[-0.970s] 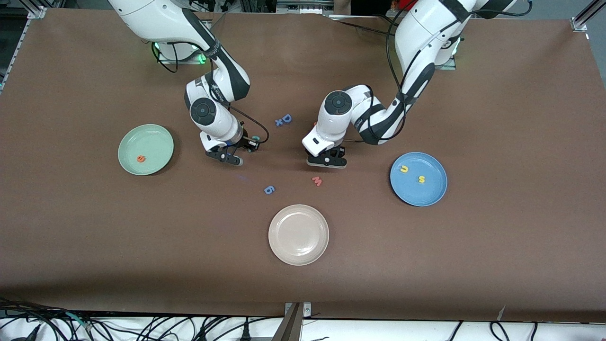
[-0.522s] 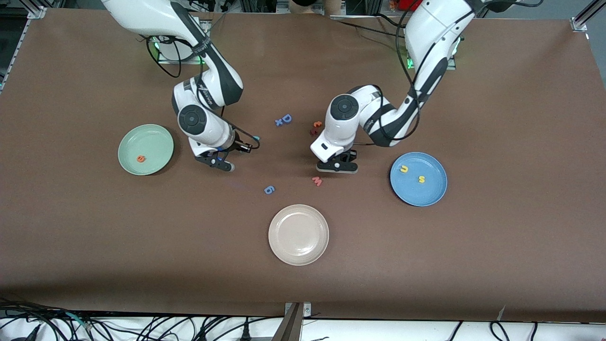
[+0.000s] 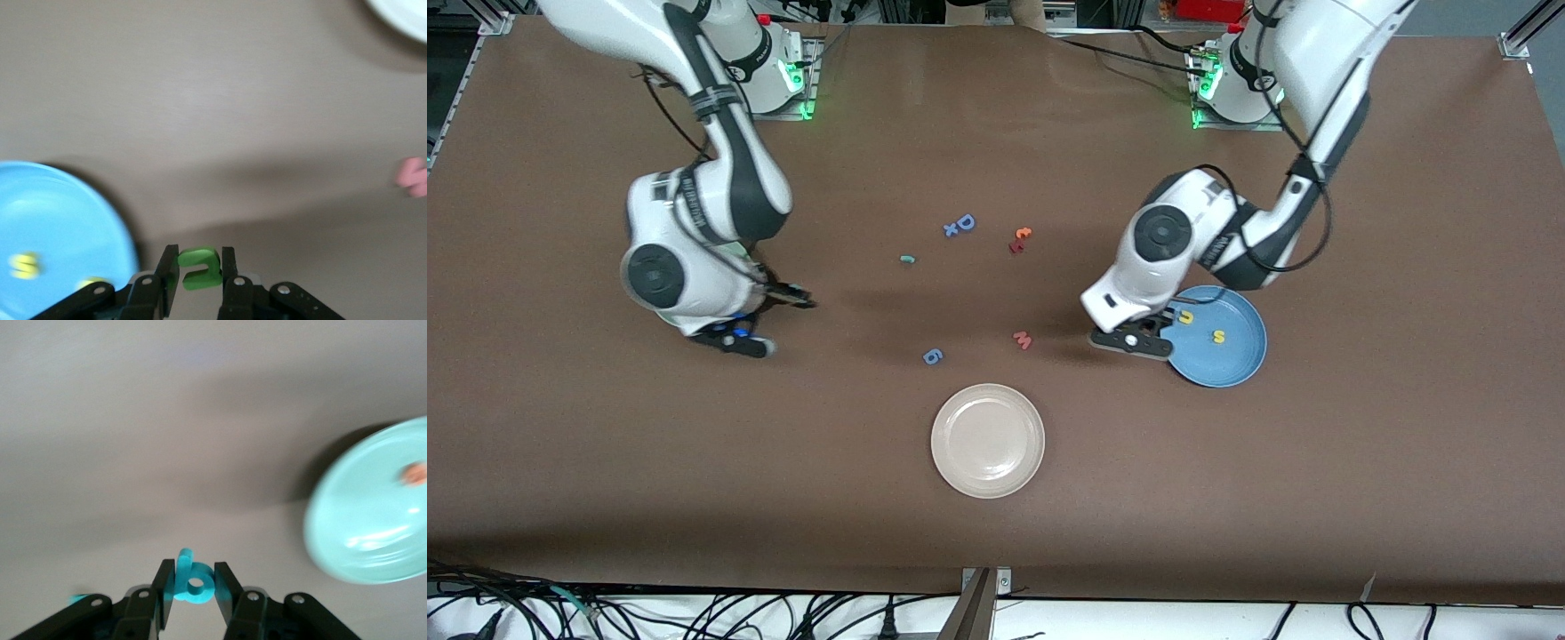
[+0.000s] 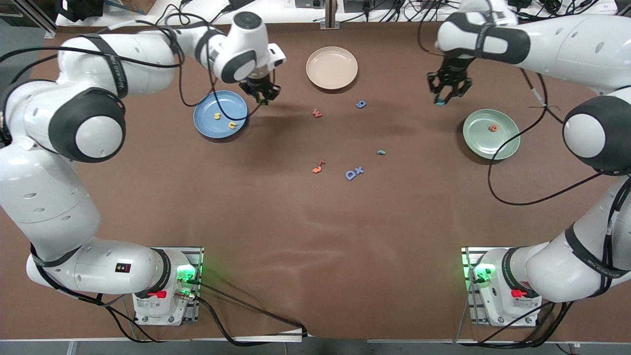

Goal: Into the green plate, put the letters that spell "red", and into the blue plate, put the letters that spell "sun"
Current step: 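Carry the n to the blue plate while the right gripper carries b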

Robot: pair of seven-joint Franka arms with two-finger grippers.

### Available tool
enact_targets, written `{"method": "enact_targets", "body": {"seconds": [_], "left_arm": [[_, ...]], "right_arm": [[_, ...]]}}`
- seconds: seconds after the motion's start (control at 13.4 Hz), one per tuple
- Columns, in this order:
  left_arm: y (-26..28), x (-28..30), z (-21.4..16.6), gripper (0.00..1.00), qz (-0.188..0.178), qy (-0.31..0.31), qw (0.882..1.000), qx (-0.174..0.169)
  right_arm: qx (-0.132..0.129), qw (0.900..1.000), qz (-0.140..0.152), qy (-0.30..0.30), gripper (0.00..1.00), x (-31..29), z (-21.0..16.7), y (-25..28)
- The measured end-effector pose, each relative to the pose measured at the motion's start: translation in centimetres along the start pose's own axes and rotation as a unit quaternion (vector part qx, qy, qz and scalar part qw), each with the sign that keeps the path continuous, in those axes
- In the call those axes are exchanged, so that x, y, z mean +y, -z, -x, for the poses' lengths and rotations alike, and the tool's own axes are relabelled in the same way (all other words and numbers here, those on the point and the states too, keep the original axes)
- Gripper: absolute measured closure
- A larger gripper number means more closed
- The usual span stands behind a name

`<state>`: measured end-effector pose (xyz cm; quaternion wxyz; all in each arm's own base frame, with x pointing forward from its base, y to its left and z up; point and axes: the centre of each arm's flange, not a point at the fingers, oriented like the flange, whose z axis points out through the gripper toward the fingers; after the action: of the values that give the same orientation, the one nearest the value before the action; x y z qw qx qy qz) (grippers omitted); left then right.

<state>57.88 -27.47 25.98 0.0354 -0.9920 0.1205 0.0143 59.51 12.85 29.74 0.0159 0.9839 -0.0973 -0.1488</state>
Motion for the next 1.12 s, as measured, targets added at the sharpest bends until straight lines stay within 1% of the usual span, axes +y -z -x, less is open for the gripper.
{"method": "enact_targets", "body": {"seconds": [0.15, 0.3, 0.45, 0.6, 0.67, 0.75, 0.82, 0.9, 0.97, 1.12], "left_arm": [[-0.1, -4.7, -0.7, 0.7, 0.0, -0.03, 1.0, -0.005], [-0.8, -8.2, -0.8, 0.7, 0.001, -0.045, 0.999, -0.013], [-2.9, -8.9, -0.2, 0.7, 0.006, -0.052, 0.998, -0.033], [-5.8, -8.9, 0.2, 0.7, 0.016, -0.052, 0.997, -0.053], [-6.7, -9.1, 0.2, 0.7, 0.02, -0.05, 0.997, -0.056], [-7.1, -9.5, 0.2, 0.65, 0.023, -0.047, 0.997, -0.058], [-7.2, -9.8, 0.2, 0.55, 0.024, -0.044, 0.997, -0.057], [-7.0, -10.1, 0.0, 0.47, 0.024, -0.042, 0.997, -0.055], [-6.5, -10.4, -0.3, 0.36, 0.023, -0.039, 0.998, -0.05], [-4.3, -11.1, -1.1, 0.16, 0.018, -0.034, 0.999, -0.034]], "right_arm": [[-0.005, 1.0, 0.016, 0.023, 0.69, 5.9, -2.3, -0.5], [-0.021, 0.999, 0.018, 0.038, 0.69, 10.5, -3.9, -2.3], [-0.041, 0.998, 0.019, 0.045, 0.69, 12.8, -4.8, -4.5], [-0.057, 0.997, 0.022, 0.044, 0.69, 13.4, -5.1, -6.5], [-0.063, 0.997, 0.024, 0.043, 0.69, 13.5, -5.1, -7.1], [-0.067, 0.997, 0.024, 0.043, 0.69, 13.6, -5.0, -7.6], [-0.07, 0.996, 0.025, 0.042, 0.64, 13.6, -4.9, -7.8], [-0.07, 0.996, 0.025, 0.042, 0.54, 13.7, -4.9, -7.8], [-0.07, 0.996, 0.025, 0.042, 0.43, 13.7, -4.9, -7.8], [-0.068, 0.996, 0.024, 0.043, 0.26, 13.6, -4.9, -7.6]]}}
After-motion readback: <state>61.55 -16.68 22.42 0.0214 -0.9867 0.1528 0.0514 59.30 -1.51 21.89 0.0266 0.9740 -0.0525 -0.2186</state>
